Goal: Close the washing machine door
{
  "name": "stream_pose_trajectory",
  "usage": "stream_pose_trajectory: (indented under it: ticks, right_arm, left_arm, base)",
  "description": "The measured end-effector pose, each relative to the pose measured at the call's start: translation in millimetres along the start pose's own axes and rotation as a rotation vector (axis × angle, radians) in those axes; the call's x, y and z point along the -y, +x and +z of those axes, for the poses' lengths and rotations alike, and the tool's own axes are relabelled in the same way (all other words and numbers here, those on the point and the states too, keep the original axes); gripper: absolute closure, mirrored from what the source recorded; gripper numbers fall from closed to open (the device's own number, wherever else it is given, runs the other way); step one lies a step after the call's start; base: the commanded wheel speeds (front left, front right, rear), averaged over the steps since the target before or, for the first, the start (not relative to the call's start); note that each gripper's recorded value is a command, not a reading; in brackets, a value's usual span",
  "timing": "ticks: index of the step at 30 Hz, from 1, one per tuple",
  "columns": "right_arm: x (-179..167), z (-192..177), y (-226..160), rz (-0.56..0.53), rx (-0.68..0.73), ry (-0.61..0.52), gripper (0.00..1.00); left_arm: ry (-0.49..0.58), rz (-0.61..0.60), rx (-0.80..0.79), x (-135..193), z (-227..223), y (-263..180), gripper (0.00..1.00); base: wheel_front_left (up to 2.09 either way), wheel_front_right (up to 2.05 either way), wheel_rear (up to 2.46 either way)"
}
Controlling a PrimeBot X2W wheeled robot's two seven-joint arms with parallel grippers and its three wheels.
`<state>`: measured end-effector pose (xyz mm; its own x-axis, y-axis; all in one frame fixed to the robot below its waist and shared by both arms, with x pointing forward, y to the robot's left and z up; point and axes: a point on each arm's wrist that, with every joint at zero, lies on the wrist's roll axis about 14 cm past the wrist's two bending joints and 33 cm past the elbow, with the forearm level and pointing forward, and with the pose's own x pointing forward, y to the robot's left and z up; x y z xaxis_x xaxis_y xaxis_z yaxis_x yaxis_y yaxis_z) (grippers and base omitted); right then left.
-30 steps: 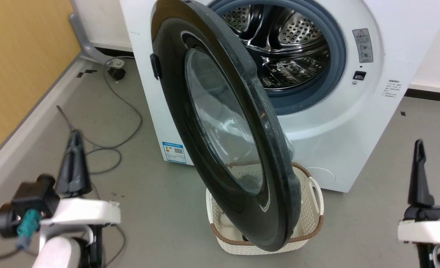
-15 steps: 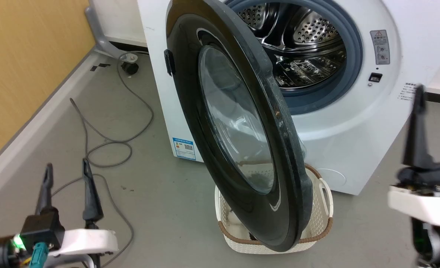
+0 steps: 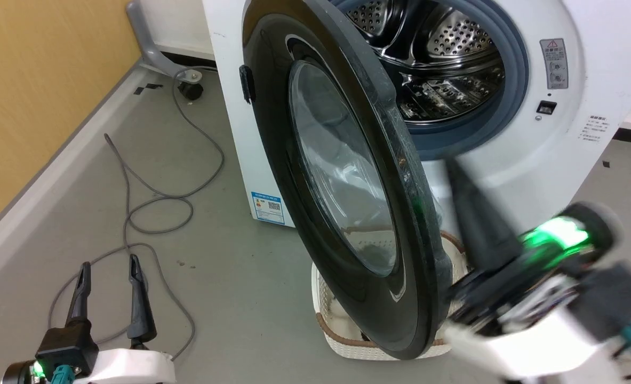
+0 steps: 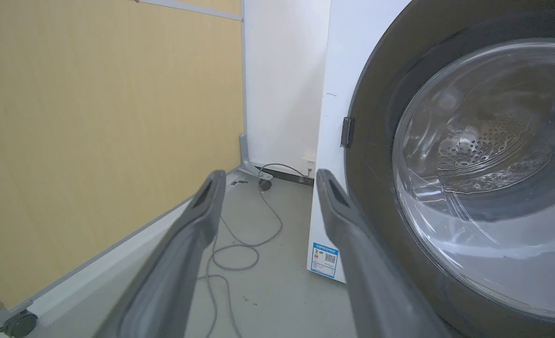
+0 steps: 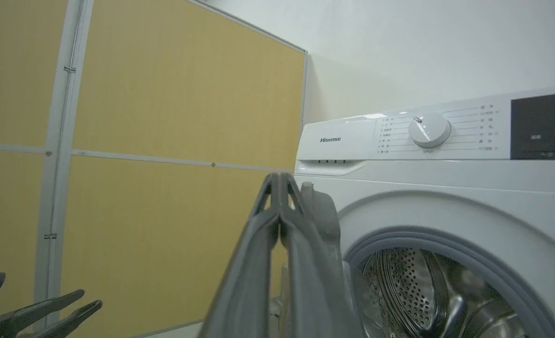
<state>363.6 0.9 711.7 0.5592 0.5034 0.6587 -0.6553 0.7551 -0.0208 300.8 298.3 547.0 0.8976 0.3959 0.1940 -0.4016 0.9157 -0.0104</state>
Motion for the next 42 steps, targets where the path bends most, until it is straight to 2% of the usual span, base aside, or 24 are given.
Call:
stream_pose_trajectory:
  ticks: [4, 10, 16, 23, 34, 42]
  right_arm:
    - [-34, -27, -12, 0.132, -0.101, 0.066, 1.00]
    - [-70, -71, -48, 0.256, -0.287, 0.130, 1.00]
    - [-76, -106, -87, 0.263, -0.450, 0.151, 1.00]
    - [-40, -132, -122, 0.163, -0.586, 0.099, 1.00]
    - [41, -138, -142, -0.085, -0.634, 0.024, 1.00]
    - [105, -143, -141, -0.234, -0.641, -0.041, 1.00]
  left_arm:
    - [-0.011, 0.006, -0.007, -1, -3, -1, 0.00]
    - [-0.017, 0.011, -0.010, -2, -4, -1, 0.00]
    - [-0.015, 0.007, -0.009, 0, -5, 1, 0.00]
    - [-0.010, -0.006, -0.009, 4, -6, 3, 0.00]
    - [0.001, -0.058, -0.028, 24, -13, 9, 0.00]
    - [0.002, -0.086, -0.048, 42, -22, 19, 0.00]
  base:
    - [0.00, 0.00, 0.00]
    - [0.00, 0.00, 0.00]
    - [0.00, 0.00, 0.00]
    - [0.00, 0.00, 0.00]
    - [0.00, 0.00, 0.00]
    - [0.00, 0.00, 0.00]
